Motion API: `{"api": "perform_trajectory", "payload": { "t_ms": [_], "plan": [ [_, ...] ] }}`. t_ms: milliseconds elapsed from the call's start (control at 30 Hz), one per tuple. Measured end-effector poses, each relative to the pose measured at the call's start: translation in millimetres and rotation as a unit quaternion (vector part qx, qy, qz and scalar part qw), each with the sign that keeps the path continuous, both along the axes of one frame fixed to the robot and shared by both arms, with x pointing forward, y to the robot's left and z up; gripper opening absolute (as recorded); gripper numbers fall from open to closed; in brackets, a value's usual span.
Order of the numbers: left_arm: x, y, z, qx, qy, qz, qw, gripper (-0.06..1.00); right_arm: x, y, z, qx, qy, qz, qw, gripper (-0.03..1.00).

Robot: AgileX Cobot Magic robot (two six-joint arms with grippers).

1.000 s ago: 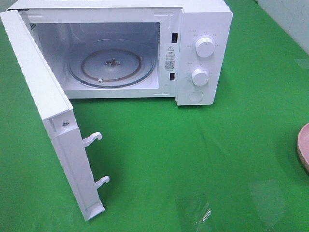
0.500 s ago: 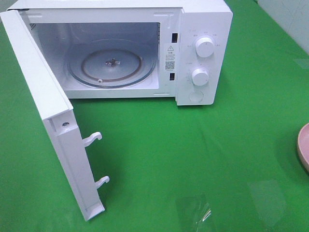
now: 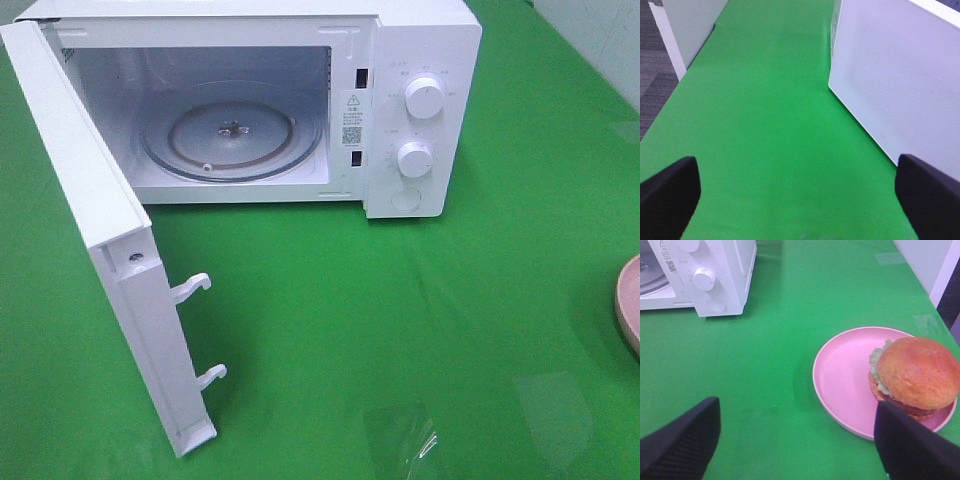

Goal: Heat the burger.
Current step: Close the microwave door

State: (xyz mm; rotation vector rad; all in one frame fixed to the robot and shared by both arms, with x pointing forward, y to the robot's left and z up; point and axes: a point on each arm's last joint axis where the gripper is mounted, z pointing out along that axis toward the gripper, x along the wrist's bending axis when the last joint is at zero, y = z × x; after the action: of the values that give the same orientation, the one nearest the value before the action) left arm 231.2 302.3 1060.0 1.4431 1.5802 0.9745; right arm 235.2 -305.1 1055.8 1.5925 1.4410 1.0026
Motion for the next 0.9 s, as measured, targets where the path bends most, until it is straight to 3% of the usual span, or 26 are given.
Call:
{"api": "perform_trajectory", "payload": {
  "t_ms": [900],
  "plan": [
    [0.0,-0.5,0.6,-0.003,-0.003,-0.002,1.000,0.99,0.0,0.0,0.0,0.000,0.000,0.000,1.000,0.76]
  ]
}}
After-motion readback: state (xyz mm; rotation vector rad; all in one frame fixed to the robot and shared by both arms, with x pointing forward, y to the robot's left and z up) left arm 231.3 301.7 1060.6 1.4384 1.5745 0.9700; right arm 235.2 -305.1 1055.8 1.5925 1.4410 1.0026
